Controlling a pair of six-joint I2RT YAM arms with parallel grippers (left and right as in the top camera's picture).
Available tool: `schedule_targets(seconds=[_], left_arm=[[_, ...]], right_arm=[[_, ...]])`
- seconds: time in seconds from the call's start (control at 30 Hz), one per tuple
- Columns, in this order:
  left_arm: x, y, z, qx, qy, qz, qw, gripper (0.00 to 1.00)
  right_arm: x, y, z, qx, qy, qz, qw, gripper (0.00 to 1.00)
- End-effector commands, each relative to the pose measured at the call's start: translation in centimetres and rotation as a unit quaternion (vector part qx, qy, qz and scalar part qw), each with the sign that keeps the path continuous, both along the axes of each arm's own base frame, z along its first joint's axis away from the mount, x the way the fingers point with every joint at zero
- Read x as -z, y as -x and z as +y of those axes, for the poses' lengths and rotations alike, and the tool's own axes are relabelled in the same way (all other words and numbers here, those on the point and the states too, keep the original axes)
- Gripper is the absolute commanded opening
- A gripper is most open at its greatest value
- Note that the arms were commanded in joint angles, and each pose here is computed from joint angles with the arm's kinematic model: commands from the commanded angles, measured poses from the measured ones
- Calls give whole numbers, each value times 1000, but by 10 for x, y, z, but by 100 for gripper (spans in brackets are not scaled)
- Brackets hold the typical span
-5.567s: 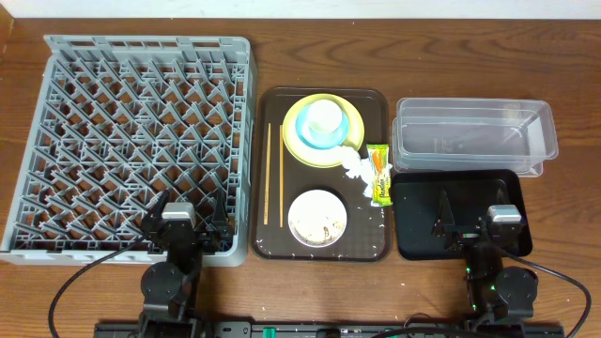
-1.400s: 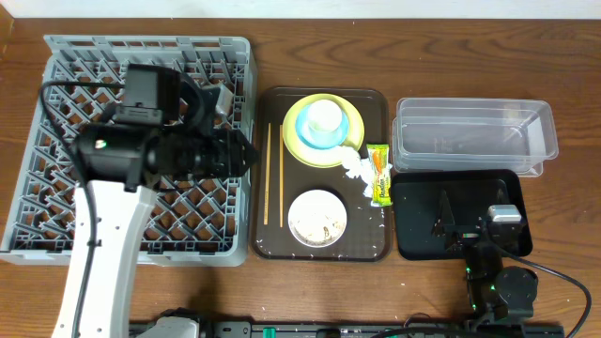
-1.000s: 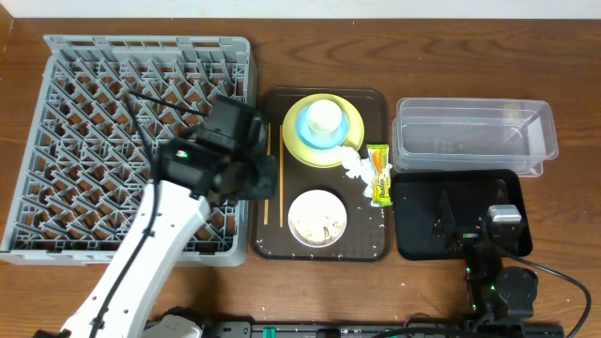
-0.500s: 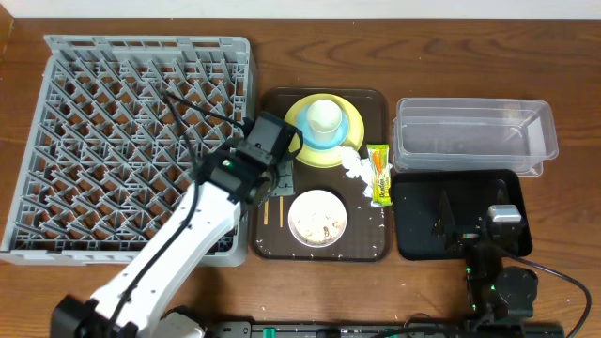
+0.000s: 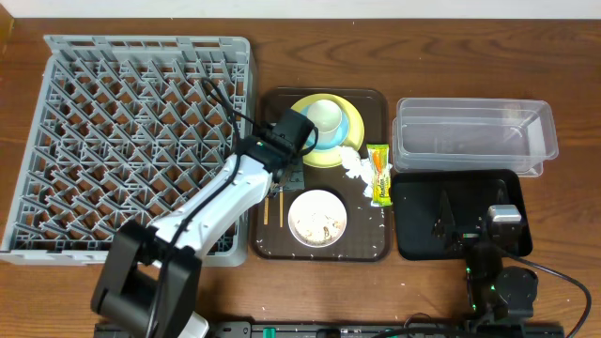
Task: Sort waste into correct bins and load items into the dishwasher
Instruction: 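Reach the left gripper over the tray to the first wooden chopstick, then grasp the chopstick with the left gripper and lift it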
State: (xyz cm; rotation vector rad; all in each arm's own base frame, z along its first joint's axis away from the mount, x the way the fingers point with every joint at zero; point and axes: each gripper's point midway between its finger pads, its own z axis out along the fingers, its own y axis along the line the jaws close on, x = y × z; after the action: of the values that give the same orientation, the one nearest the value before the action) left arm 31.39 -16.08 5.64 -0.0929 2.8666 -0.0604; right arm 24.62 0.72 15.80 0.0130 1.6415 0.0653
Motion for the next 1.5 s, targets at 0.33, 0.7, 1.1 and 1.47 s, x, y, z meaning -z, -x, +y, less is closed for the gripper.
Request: schedule_targets(seconds=[0.33,0.7,1.1,1.47], left_arm=[[49,-8,-2,34,-34,23,999,23],[65,-5,7,30,-58,33,997,27],[83,4,12,27,-56,32,998,27],[83,4,12,27,-56,32,998,8]], right_arm=[[1,0,0,2,-6,2,1000,99],[1,0,0,2,-6,2,1000,99],[1,0,0,2,-6,2,1000,99],[1,0,0,2,-6,2,1000,99]])
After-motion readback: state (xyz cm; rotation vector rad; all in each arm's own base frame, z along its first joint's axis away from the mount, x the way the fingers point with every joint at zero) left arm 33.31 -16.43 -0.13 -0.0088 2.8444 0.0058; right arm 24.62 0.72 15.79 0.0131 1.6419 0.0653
